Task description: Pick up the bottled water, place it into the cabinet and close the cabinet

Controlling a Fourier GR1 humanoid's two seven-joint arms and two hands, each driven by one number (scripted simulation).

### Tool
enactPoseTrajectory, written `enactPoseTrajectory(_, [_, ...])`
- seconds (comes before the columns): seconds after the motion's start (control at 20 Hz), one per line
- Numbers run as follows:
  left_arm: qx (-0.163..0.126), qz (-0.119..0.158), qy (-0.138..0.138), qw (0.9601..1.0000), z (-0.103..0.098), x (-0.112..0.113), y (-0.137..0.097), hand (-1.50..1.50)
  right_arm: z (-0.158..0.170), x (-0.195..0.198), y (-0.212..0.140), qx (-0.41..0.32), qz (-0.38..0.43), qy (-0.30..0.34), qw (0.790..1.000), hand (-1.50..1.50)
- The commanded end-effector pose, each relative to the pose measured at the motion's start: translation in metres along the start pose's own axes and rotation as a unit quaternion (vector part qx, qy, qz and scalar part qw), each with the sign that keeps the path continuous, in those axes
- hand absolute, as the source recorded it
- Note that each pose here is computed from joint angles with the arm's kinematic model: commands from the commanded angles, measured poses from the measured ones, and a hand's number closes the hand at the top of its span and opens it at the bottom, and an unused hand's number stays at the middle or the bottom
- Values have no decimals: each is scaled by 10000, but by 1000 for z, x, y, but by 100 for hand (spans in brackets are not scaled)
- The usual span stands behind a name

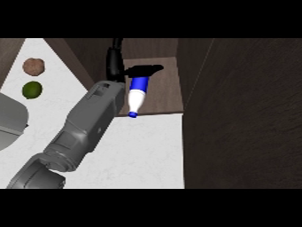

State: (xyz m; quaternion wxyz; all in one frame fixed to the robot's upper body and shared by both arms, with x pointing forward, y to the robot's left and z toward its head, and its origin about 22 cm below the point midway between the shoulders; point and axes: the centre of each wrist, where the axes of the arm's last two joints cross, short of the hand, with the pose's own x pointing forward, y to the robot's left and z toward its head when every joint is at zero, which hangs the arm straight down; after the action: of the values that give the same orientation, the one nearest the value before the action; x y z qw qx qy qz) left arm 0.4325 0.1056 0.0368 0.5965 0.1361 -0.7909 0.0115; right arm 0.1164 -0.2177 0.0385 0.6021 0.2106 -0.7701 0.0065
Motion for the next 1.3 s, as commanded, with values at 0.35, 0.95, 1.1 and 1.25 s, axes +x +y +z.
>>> enactPoseTrajectory(0.35, [-357,911,-366,9945,22,-26,20,-150,8,8,3,-206,65,86,9997,-150])
enactPoseTrajectory(0.95, [-773,1624,-414,9828,51,-14,31,-150,6,13,9,-441,101,51,9990,-150])
enactPoseTrajectory(1.1, [-882,1829,-287,9788,78,-16,31,-150,18,18,14,-469,97,129,9988,-150])
enactPoseTrajectory(1.25, [-912,2136,-170,9725,103,6,15,-150,17,4,8,-380,137,98,9991,-150])
